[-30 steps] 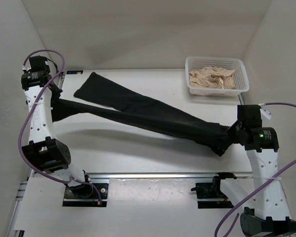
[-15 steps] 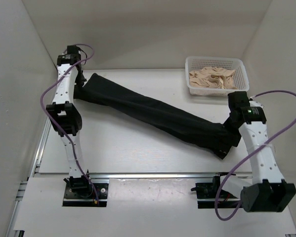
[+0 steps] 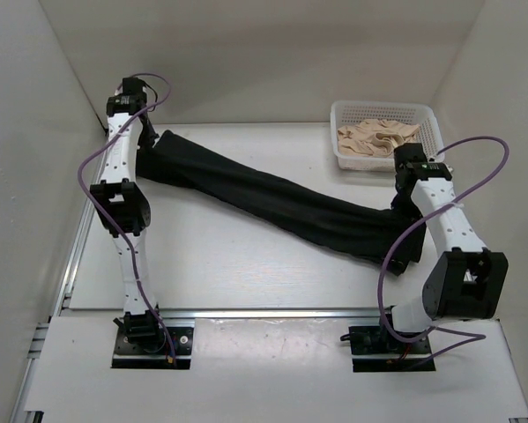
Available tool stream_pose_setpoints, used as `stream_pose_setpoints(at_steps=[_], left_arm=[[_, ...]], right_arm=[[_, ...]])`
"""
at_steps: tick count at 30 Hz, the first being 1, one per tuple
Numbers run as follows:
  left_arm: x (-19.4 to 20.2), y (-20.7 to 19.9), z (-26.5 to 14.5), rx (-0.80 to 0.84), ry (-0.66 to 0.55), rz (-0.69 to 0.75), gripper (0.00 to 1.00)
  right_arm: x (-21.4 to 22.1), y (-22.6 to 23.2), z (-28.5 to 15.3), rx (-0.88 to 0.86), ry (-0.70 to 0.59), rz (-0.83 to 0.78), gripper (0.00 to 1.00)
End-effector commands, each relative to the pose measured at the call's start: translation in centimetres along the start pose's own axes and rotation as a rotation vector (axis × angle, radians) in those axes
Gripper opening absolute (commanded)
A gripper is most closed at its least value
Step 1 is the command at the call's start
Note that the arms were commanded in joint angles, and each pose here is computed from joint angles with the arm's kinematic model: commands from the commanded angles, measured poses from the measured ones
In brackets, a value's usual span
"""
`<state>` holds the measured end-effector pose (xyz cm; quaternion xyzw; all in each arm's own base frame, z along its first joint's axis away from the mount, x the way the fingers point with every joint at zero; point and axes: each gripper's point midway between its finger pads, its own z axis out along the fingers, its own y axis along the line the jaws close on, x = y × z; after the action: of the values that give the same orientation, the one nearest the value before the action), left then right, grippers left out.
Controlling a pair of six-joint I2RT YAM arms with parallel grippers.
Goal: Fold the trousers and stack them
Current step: Fold the trousers
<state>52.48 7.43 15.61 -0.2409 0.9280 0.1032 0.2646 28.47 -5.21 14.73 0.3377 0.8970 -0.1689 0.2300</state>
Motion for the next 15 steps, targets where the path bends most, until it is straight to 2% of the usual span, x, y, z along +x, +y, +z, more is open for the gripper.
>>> stream_pose_setpoints(at_steps=[1, 3, 5, 6, 7, 8, 9, 10, 12, 15], left_arm=[[-7.7, 1.9, -0.6, -0.024, -0.264, -0.079, 0.1], [-9.0, 0.2, -0.4, 0.031, -0.309, -0.086, 0.1], [-9.7, -3.4, -0.1, 0.119, -0.352, -0.071, 0.1], [-10.3, -4.7, 0.0, 0.159, -0.377, -0.081, 0.16], [-11.7, -6.7, -1.4, 0.243, -0.43, -0.116, 0.36], [-11.7, -7.4, -0.9, 0.268, -0.424, -0.127, 0.79], [-12.0, -8.3, -1.7, 0.304, -0.439, -0.137, 0.94], [-11.7, -8.8, -2.2, 0.339, -0.421, -0.146, 1.0], [-13.0, -7.9, -5.7, 0.349, -0.474, -0.162, 1.0], [-12.8, -5.2, -8.5, 0.305, -0.486, -0.156, 1.0]], right_arm=[[-3.9, -4.5, 0.5, 0.22, -0.122, -0.012, 0.0], [-4.2, -4.3, 1.2, 0.229, -0.115, -0.009, 0.0], [-4.8, -3.8, 1.9, 0.209, -0.115, 0.023, 0.0], [-4.8, -3.5, 2.5, 0.212, -0.11, 0.031, 0.0], [-5.1, -3.3, 2.8, 0.196, -0.1, 0.049, 0.06], [-5.6, -3.0, 2.8, 0.177, -0.096, 0.065, 0.13], [-5.8, -2.5, 2.6, 0.151, -0.092, 0.071, 0.57], [-5.9, -2.2, 2.4, 0.136, -0.091, 0.076, 0.8], [-6.6, -2.3, 1.2, 0.107, -0.119, 0.09, 0.94], [-6.4, -2.4, 0.0, 0.057, -0.129, 0.085, 0.94]])
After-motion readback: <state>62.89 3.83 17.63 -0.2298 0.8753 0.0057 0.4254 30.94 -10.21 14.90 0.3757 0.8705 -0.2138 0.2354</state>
